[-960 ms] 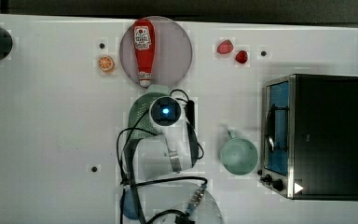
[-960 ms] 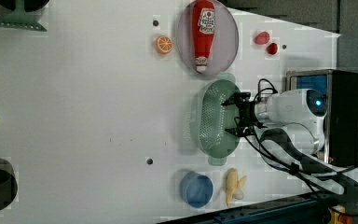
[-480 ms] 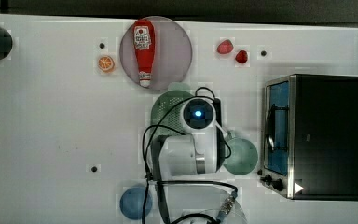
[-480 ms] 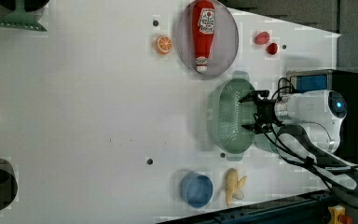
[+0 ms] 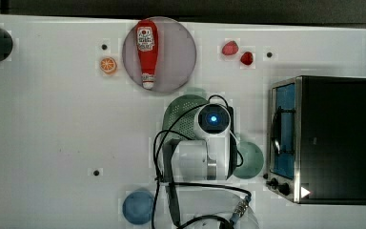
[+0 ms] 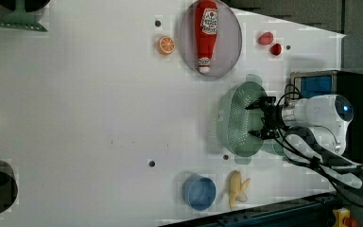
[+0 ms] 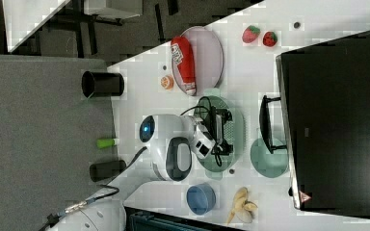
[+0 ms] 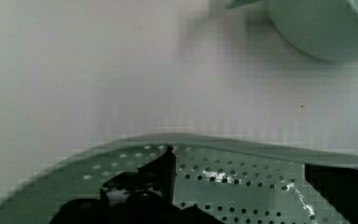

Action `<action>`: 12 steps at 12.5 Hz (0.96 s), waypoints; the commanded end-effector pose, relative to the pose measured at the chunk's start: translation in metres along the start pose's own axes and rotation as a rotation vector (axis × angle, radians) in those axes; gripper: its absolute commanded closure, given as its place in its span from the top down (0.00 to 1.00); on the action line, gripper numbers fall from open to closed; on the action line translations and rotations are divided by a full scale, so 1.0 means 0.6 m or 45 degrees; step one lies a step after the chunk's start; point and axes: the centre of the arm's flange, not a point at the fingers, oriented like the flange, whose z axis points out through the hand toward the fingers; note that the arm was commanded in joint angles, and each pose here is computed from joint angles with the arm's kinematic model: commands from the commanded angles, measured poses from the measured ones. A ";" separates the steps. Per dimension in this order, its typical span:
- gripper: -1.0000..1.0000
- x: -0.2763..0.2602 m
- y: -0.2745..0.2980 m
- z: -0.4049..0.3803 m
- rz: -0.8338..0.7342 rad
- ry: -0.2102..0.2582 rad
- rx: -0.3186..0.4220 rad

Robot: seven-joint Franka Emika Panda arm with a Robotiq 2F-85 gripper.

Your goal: Drag strainer left to right.

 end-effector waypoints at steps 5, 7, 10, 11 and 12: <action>1.00 0.029 -0.018 -0.056 -0.127 0.049 0.103; 1.00 0.001 -0.021 -0.113 -0.359 0.069 0.124; 1.00 -0.016 -0.018 -0.245 -0.623 0.123 0.162; 1.00 -0.020 -0.011 -0.295 -0.619 0.114 0.165; 1.00 -0.026 0.000 -0.347 -0.603 0.087 0.169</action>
